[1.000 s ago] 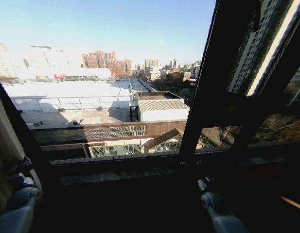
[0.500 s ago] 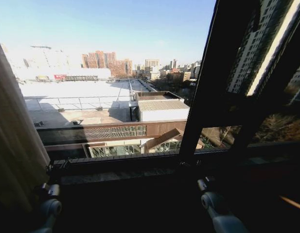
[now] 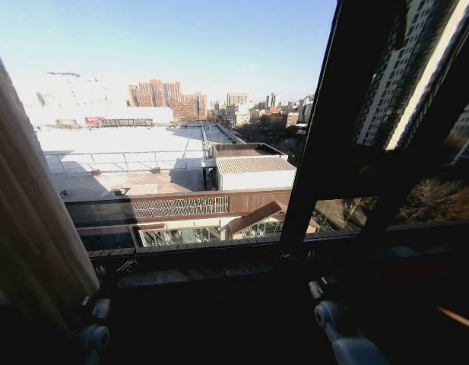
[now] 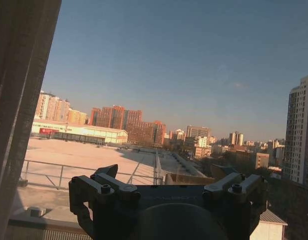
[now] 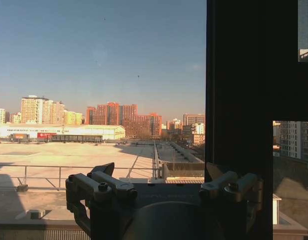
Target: Open the curtains by pulling them apart, changing their state from closed to fully open.
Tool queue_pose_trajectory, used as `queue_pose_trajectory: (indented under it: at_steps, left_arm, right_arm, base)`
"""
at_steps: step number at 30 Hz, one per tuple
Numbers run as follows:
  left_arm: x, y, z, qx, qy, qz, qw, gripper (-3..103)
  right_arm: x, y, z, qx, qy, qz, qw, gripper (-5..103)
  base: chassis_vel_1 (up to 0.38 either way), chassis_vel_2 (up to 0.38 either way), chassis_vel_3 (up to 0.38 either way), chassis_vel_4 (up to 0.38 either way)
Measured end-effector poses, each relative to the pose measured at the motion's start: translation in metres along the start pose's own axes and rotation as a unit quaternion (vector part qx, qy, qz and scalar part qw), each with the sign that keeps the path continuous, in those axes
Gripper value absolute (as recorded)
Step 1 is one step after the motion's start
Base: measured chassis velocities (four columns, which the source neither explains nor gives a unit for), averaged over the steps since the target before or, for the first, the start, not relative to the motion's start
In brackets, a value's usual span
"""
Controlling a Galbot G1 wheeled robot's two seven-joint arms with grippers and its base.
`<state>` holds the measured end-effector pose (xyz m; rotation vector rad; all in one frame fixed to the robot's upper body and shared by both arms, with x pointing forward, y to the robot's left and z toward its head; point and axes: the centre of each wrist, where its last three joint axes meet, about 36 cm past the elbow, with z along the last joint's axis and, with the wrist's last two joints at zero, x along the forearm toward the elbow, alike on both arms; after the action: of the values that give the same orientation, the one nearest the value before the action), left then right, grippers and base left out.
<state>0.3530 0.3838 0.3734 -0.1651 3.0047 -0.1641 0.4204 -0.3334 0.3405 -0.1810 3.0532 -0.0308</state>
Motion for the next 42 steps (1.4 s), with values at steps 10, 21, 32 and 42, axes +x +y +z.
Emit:
queue_pose_trajectory:
  at_steps: [10, 21, 32, 42]
  left_arm:
    - [-0.001, 0.0019, -0.0005, -0.007, -0.008, 0.014, 0.9998, 100]
    - [-0.0014, 0.0027, -0.0004, -0.008, -0.009, 0.013, 0.9998, 100]
    - [-0.0016, 0.0031, -0.0003, -0.008, -0.008, 0.013, 0.9998, 100]
    - [-0.0017, 0.0032, -0.0003, -0.008, -0.008, 0.013, 0.9999, 100]
  right_arm:
    - [0.0, 0.0, 0.0, 0.0, 0.0, 0.0, 1.0, 100]
    - [0.0, 0.0, 0.0, 0.0, 0.0, 0.0, 1.0, 100]
    - [0.0, 0.0, 0.0, 0.0, 0.0, 0.0, 1.0, 100]
    - [0.0, 0.0, 0.0, 0.0, 0.0, 0.0, 1.0, 100]
  base:
    - [0.0, 0.0, 0.0, 0.0]
    - [0.0, 0.0, 0.0, 0.0]
    - [-0.02, -0.02, 0.023, 0.019]
    - [-0.176, -0.174, 0.177, 0.163]
